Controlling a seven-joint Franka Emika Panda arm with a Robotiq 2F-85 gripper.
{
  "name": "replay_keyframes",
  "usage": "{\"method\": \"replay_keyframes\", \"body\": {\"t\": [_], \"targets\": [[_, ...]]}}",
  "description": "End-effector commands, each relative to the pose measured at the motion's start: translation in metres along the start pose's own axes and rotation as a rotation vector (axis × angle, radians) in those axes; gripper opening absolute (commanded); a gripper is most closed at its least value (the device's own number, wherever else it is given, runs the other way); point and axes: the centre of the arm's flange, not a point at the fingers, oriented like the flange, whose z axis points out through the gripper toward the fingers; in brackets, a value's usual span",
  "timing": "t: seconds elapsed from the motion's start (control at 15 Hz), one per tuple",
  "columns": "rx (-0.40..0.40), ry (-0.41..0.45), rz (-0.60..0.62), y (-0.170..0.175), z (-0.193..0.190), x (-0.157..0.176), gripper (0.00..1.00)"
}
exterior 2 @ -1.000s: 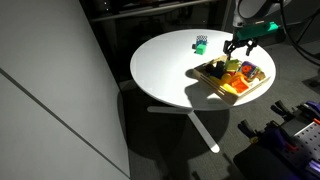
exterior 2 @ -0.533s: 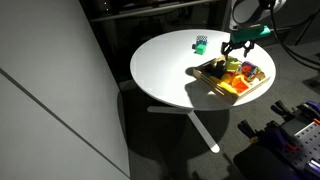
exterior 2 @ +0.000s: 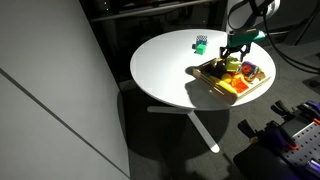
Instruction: Put the yellow cube on the table
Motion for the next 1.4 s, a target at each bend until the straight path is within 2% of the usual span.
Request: {"method": "replay_keyframes", "body": {"t": [0.0,0.13,0.27,0.87,1.33], "targets": [[-0.007,0.001,0.025,-0.005,0.005,0.01,0.56],[-0.003,0.0,0.027,-0.002,0.0,0.013,0.4],[0.009,0.009,0.039,0.003,-0.01,0.019,0.31],[0.05,0.092,0.141,0.021,-0.045,0.074,0.25],[0.076,0.149,0.188,-0.003,-0.058,0.117,0.24]]}}
